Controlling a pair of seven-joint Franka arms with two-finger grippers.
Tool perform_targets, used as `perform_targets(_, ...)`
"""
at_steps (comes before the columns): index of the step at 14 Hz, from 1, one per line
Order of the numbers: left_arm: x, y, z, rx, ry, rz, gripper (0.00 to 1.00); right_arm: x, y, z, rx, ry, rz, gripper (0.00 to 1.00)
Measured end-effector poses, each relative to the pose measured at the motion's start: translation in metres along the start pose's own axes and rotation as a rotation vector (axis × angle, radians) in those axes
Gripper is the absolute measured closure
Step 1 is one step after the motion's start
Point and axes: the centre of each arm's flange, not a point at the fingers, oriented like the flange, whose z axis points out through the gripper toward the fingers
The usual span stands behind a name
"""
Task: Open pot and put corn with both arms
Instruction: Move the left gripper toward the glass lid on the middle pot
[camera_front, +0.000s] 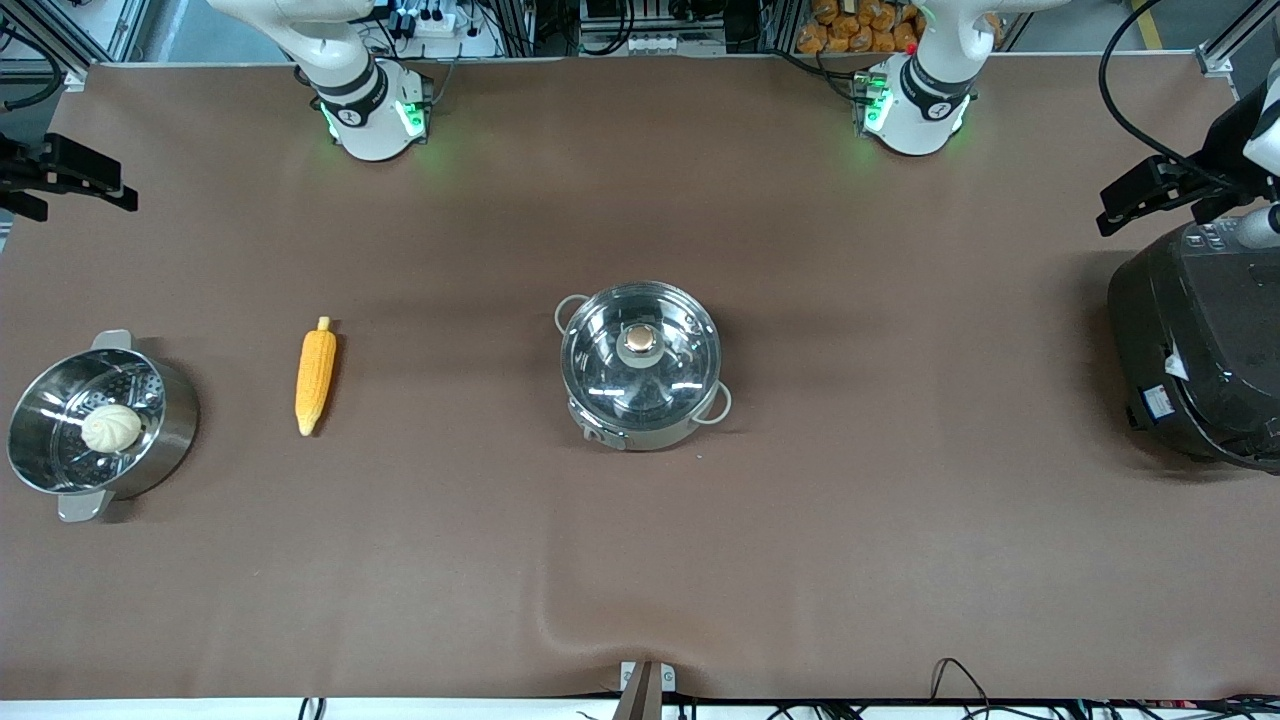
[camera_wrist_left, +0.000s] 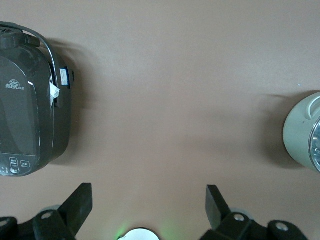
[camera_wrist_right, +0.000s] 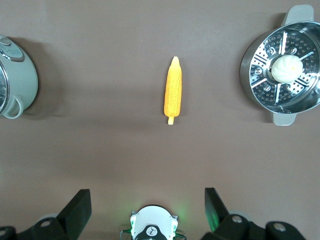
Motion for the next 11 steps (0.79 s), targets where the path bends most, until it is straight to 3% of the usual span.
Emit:
perform_targets(7, 0.002, 0.009, 0.006, 0.003, -0.013, 0.018, 0.0, 0.0, 0.0, -0.002, -0.001, 0.01, 0.0, 0.0)
perform_targets(11, 0.013, 0.089, 0.052, 0.016, -0.075, 0.085, 0.0, 0.002, 0.003, -0.006, -0.022, 0.04, 0.006, 0.0)
